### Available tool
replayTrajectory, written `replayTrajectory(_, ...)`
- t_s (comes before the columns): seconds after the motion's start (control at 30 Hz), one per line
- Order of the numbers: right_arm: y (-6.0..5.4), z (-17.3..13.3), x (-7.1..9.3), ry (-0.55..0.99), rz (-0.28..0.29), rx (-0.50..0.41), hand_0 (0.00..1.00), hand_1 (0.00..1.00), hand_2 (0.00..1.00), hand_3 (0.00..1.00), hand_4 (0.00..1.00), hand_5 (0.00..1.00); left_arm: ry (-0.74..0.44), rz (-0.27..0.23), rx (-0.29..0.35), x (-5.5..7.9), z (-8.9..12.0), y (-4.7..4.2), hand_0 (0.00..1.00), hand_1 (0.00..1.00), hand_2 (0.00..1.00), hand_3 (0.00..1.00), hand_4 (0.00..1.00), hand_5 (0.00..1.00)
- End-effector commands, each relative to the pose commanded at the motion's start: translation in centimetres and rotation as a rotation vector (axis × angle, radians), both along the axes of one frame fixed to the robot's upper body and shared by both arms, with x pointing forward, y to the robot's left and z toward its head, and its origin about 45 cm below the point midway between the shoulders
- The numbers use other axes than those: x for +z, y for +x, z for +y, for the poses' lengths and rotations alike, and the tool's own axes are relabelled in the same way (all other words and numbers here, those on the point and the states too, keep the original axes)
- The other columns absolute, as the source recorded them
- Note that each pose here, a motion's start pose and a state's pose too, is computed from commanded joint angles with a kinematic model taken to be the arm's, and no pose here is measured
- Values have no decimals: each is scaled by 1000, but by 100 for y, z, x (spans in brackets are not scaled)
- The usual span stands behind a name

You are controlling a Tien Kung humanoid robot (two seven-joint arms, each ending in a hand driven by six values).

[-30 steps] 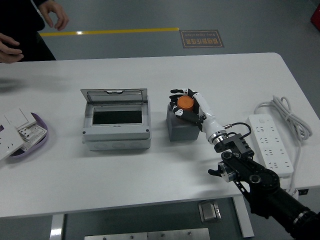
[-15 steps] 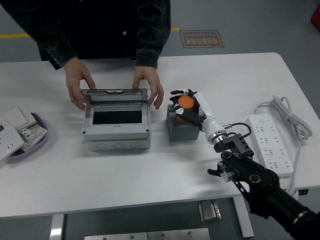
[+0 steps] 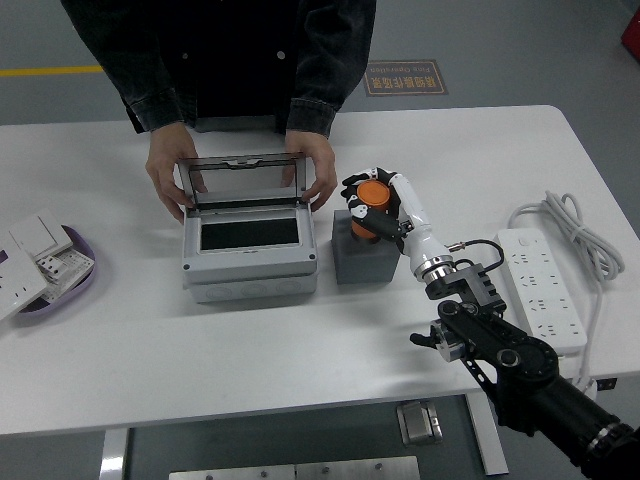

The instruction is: Pick up the cylinder from the cube,place it in the box,flap close box

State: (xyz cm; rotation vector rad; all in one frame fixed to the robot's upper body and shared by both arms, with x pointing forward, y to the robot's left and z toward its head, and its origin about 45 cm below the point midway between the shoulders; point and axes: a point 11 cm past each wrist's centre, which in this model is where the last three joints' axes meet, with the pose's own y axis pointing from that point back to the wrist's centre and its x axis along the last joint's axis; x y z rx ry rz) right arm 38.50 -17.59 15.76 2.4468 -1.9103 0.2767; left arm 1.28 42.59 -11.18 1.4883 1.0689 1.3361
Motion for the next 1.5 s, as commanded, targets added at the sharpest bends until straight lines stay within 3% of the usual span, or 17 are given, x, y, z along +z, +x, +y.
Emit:
replayTrajectory(0.13,-27,193,209,-31,-66,40,416,416,366,257,2,2,-1,2,2,-3,-6,-10,598,582,555,601,663,250)
replayTrajectory(0.17,-39,254,258,-41,-80,54,363,357,309,229,2,2,-1,3,3,-3,-7,-11,598,582,555,601,663,250)
replayTrajectory(0.33,-133,701,514,-92,-148,150,363,357,309,229,2,2,-1,5,4,-3,-7,-20,598,582,555,601,663,250)
replayTrajectory(0.37,-149,781,543,-102,-155,166,134,232,248,202,2,2,-1,6,4,-3,-6,-21,598,582,555,602,663,251)
replayTrajectory(0.4,-165,856,566,-118,-162,182,134,232,248,202,2,2,-1,6,4,-2,-5,-23,598,582,555,602,663,251)
replayTrajectory(0.53,-163,992,593,-216,-176,209,134,232,248,202,2,2,0,7,4,1,4,-23,598,582,555,602,663,251)
replayTrajectory(0.57,-151,1009,603,-245,-180,210,2,139,240,196,2,2,1,7,4,2,6,-21,598,580,555,601,664,251)
replayTrajectory(0.9,-29,1065,673,-541,-212,198,2,131,235,191,2,2,4,14,6,6,21,-39,598,580,555,601,664,252)
replayTrajectory(1.33,-82,1271,549,-893,-322,309,2,133,237,185,2,2,5,12,-2,14,33,1,598,582,555,602,663,256)
replayTrajectory(1.37,-79,1278,542,-914,-328,320,2,173,253,196,2,2,5,12,-3,14,35,4,598,582,555,603,664,258)
replayTrajectory(1.5,-74,1296,487,-969,-319,375,2,173,253,196,2,2,7,13,-4,18,45,4,598,582,555,603,664,258)
